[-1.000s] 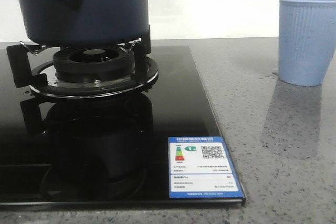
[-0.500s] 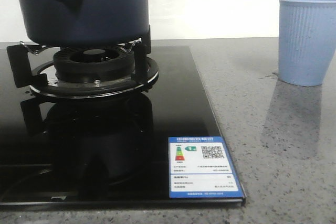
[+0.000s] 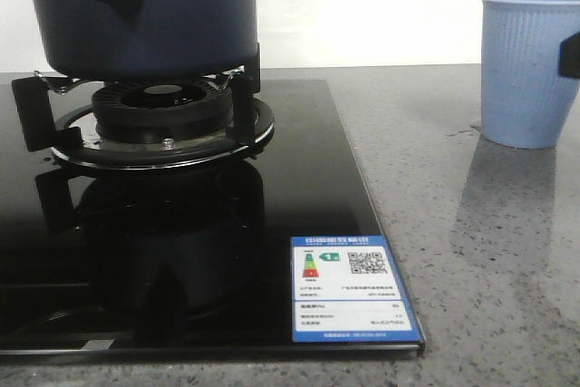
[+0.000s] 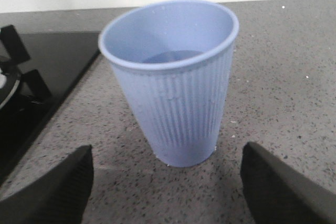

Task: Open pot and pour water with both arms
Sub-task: 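Close the right gripper on the light blue cup and lift it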

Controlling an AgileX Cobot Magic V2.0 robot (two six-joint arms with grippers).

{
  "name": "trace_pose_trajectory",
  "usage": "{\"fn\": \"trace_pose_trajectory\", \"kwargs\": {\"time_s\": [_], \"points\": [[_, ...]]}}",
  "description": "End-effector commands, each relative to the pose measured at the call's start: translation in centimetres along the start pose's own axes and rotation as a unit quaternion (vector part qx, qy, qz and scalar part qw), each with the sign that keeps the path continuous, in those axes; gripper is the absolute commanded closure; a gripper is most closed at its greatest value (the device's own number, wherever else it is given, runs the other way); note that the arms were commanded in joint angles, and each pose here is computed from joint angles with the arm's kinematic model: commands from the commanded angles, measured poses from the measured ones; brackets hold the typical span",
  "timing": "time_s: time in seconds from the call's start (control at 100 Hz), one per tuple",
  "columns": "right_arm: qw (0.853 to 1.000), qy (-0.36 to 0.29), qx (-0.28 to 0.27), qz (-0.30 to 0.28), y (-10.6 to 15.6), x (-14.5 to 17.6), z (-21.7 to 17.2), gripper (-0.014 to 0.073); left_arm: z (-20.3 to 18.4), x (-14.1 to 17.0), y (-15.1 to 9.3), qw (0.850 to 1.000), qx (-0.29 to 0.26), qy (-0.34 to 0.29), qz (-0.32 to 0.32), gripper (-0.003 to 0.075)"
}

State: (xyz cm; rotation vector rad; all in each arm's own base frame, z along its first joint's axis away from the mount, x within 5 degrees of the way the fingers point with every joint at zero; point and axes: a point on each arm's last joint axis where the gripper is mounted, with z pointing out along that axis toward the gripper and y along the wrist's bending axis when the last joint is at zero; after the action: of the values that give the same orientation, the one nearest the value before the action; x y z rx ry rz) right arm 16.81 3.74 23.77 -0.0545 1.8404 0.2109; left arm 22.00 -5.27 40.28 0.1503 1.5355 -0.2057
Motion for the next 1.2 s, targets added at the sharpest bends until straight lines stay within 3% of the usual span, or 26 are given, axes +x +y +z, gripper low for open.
{"fn": "trace_pose_trajectory", "kwargs": {"time_s": [0.0,0.71,1.19], "points": [[0.998,-0.068,0.007,-0.014,0.1,-1.8,0.9,0.0071,-0.9,-2.9,0.3,0.996,-0.014,-0.084,-0.003,0.0362],[0.996,-0.081,0.012,-0.022,0.1,-0.7,5.2,0.0071,-0.9,-3.0,0.3,0.996,-0.014,-0.088,-0.002,0.0362],[0.995,-0.094,0.027,-0.019,0.0,-0.3,7.7,0.0071,-1.0,-2.8,2.4,0.995,-0.062,-0.079,0.001,0.0362]]}}
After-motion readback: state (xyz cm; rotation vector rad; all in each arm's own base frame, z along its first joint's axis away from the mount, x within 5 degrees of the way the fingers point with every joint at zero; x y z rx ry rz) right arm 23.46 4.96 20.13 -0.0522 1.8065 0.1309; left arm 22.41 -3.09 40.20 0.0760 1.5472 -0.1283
